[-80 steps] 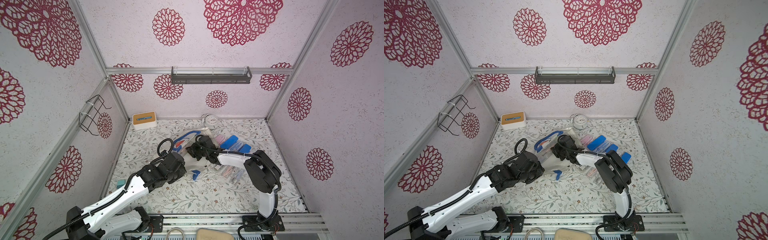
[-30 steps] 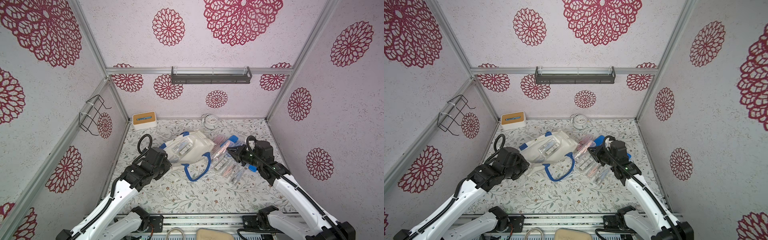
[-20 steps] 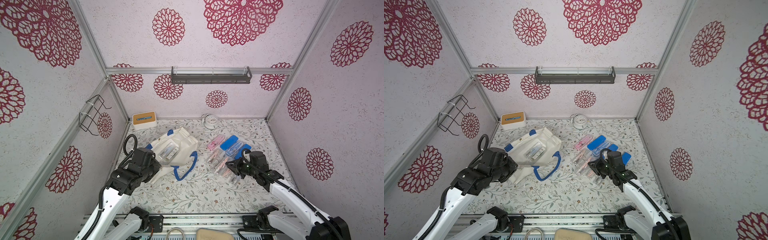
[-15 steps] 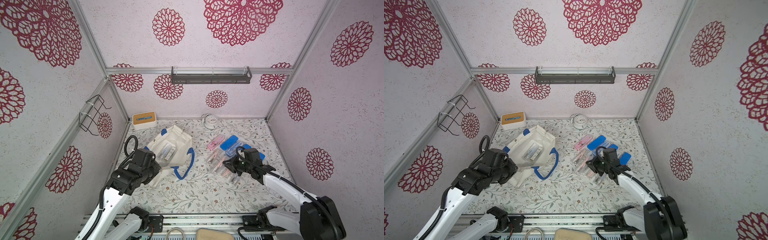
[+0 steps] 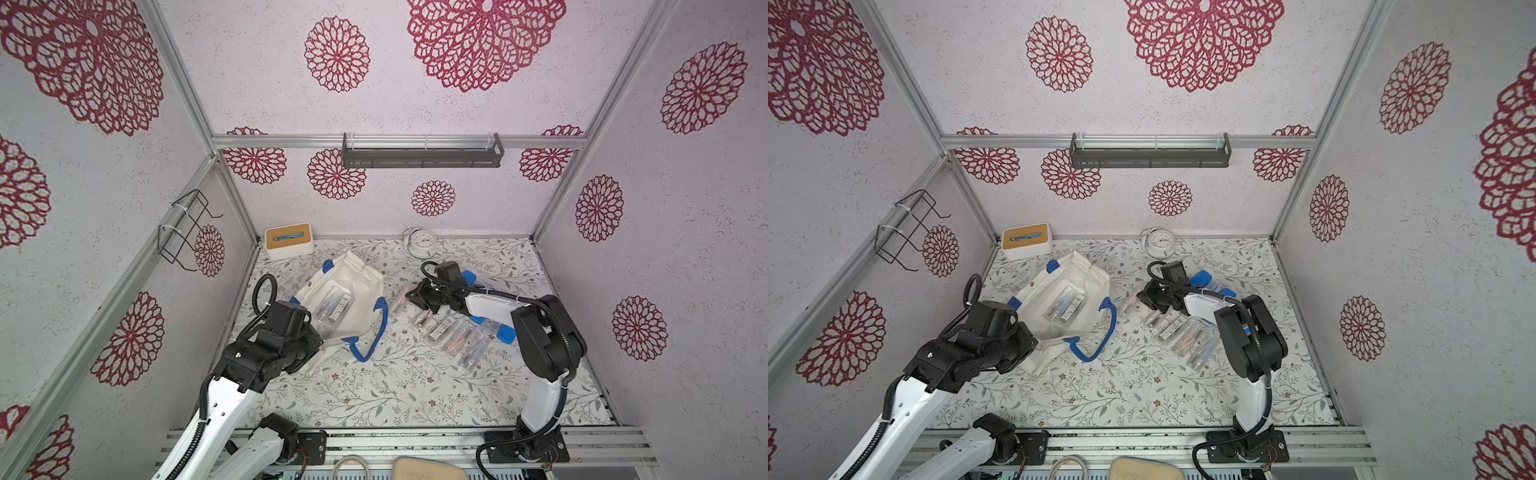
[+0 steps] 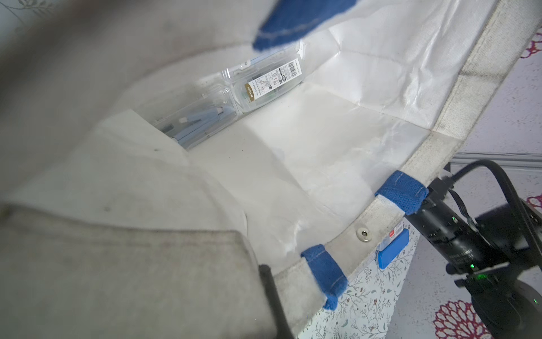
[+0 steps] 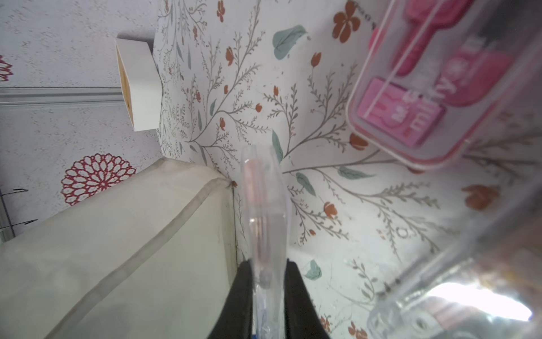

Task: Take out the compass set from the canvas bag
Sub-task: Place the compass set at the center of the board.

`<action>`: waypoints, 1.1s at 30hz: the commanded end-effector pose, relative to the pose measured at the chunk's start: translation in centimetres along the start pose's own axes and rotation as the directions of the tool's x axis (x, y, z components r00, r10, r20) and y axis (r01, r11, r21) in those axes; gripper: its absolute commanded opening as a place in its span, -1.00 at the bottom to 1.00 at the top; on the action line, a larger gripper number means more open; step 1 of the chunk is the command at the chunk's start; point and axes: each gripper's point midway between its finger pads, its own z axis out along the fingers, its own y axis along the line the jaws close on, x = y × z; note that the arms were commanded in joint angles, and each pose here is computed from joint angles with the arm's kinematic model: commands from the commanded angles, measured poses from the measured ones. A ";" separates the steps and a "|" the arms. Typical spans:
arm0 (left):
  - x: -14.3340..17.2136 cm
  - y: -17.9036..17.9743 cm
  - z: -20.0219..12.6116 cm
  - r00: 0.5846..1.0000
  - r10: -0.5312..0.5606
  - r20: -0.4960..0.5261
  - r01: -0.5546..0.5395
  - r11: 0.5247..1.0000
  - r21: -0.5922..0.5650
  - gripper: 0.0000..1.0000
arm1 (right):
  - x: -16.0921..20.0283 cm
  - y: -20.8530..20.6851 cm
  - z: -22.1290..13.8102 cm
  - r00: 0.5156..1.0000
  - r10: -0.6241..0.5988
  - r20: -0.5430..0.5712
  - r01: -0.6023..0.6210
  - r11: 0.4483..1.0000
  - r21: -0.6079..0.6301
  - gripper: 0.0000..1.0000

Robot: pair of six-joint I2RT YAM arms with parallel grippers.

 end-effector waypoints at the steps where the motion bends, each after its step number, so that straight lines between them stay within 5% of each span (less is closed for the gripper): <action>1: 0.7 0.0 -0.1 0.998 0.055 -0.044 -0.056 0.998 -0.010 -1.00 | -0.7 1.5 0.8 1.000 -0.002 -0.016 0.001 0.999 -0.049 -0.68; 7: 1.5 -0.9 0.4 0.992 0.108 -0.071 -0.108 0.994 0.000 -1.00 | 0.0 0.0 1.8 0.999 0.038 -0.034 -0.039 0.998 -0.041 -0.58; 14: 2.5 -1.9 0.9 0.982 0.167 -0.087 -0.167 0.986 0.005 -1.00 | 0.6 0.3 -0.9 0.999 0.041 0.004 -0.040 0.998 -0.040 0.12; 17: 3.3 -2.0 1.0 0.978 0.189 -0.090 -0.189 0.982 0.002 -1.00 | 0.4 1.2 -3.7 0.998 0.033 0.056 -0.031 0.999 -0.042 0.20; 26: 5.7 -2.3 2.2 0.975 0.207 -0.084 -0.206 0.978 0.015 -1.00 | 4.8 9.8 -12.8 0.982 -0.084 0.167 0.109 0.983 -0.149 -0.30; 33: 6.3 -2.5 2.2 0.975 0.219 -0.047 -0.219 0.976 0.000 -1.00 | 14.0 12.5 -10.2 0.991 -0.126 0.033 0.130 0.972 -0.194 -0.48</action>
